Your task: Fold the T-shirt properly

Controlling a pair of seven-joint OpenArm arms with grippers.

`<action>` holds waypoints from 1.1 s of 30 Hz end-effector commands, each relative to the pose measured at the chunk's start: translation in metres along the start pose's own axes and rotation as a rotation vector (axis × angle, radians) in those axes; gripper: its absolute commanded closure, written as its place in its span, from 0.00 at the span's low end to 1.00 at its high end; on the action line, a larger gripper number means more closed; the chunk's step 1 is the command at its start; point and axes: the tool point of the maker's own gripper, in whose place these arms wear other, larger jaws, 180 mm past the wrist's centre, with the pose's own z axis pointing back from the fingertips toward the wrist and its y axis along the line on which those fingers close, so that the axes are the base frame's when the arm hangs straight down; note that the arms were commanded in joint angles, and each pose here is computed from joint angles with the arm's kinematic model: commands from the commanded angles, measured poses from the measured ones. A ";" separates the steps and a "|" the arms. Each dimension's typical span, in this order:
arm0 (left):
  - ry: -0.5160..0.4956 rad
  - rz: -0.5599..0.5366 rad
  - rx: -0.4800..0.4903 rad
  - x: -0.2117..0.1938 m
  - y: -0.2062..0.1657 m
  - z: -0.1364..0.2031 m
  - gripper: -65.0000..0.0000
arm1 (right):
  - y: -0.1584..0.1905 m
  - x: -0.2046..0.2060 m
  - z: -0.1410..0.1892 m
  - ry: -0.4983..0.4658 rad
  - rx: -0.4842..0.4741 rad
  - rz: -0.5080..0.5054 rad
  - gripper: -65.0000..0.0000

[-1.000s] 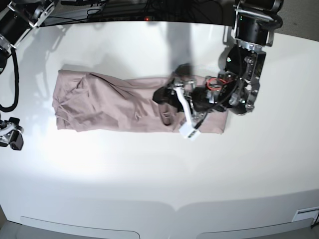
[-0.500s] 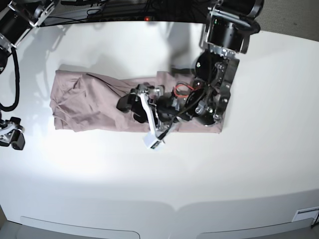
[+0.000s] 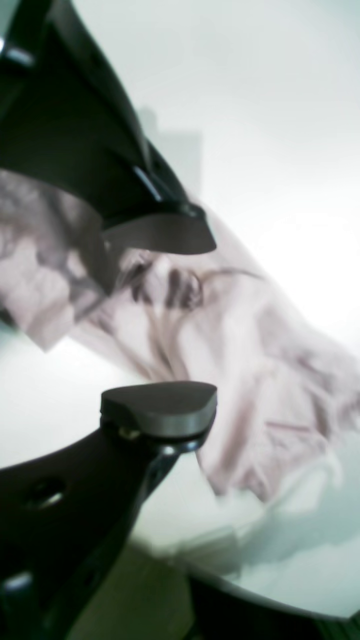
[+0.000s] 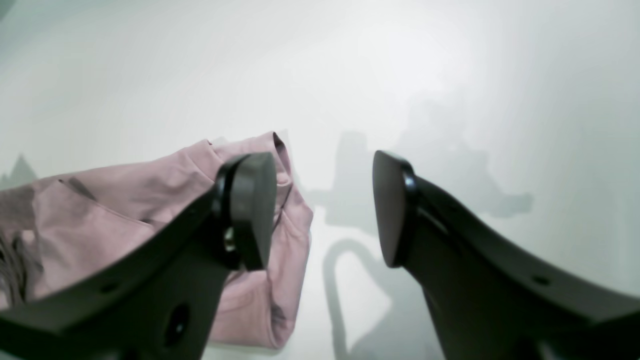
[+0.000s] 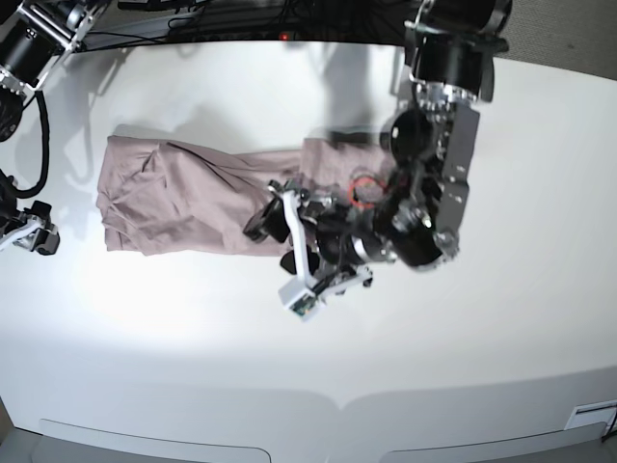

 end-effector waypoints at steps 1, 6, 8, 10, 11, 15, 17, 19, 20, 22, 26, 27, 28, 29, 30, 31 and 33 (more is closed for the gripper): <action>-0.084 -0.020 0.008 0.022 -0.001 0.002 0.40 | -0.004 0.021 0.007 -0.063 -0.005 0.015 0.51; -0.084 0.014 0.004 0.008 0.000 -0.008 0.40 | -0.003 0.022 0.007 -0.064 -0.003 0.014 0.51; -0.060 0.028 0.015 -0.004 0.006 -0.018 0.40 | -0.003 0.022 0.007 -0.066 -0.001 0.013 0.51; -0.020 0.057 0.007 -0.021 0.009 -0.030 0.40 | -0.002 0.022 0.007 -0.067 0.001 0.013 0.51; 0.002 0.075 -0.001 -0.030 0.010 -0.035 0.40 | -0.002 0.022 0.007 -0.067 0.001 0.013 0.51; 0.054 0.129 -0.023 -0.052 0.014 -0.052 0.40 | -0.002 0.022 0.007 -0.068 0.002 0.013 0.51; 0.060 0.138 -0.025 -0.053 0.017 -0.056 0.40 | -0.002 0.023 0.007 -0.069 0.003 0.013 0.51; 0.056 0.141 -0.031 -0.047 0.018 -0.056 0.40 | -0.002 0.022 0.007 -0.068 0.003 0.013 0.51; 0.056 0.145 -0.043 -0.042 0.017 -0.056 0.40 | -0.003 0.022 0.007 -0.065 0.000 0.014 0.51; 0.032 0.161 -0.077 -0.027 0.015 -0.053 0.40 | -0.005 0.020 0.008 -0.057 -0.007 0.017 0.51; -0.010 0.168 -0.112 -0.004 0.013 -0.049 0.40 | -0.032 0.011 0.009 -0.001 -0.081 0.032 0.51; -0.010 0.165 -0.112 -0.002 0.014 -0.049 0.40 | -0.040 0.010 0.010 0.008 -0.103 0.033 0.51; -0.009 0.164 -0.111 -0.002 0.014 -0.049 0.40 | -0.048 0.009 0.010 0.015 -0.114 0.030 0.51; -0.009 0.164 -0.110 -0.002 0.015 -0.048 0.40 | -0.055 0.008 0.010 0.021 -0.121 0.023 0.51; -0.005 0.165 -0.111 -0.004 0.014 -0.049 0.40 | -0.060 0.005 0.011 0.031 -0.122 0.014 0.51; -0.004 0.165 -0.111 -0.004 0.014 -0.049 0.40 | -0.063 0.003 0.010 0.038 -0.116 0.000 0.51; -0.003 0.167 -0.112 -0.005 0.014 -0.049 0.40 | -0.065 -0.005 0.007 0.060 -0.093 -0.034 0.44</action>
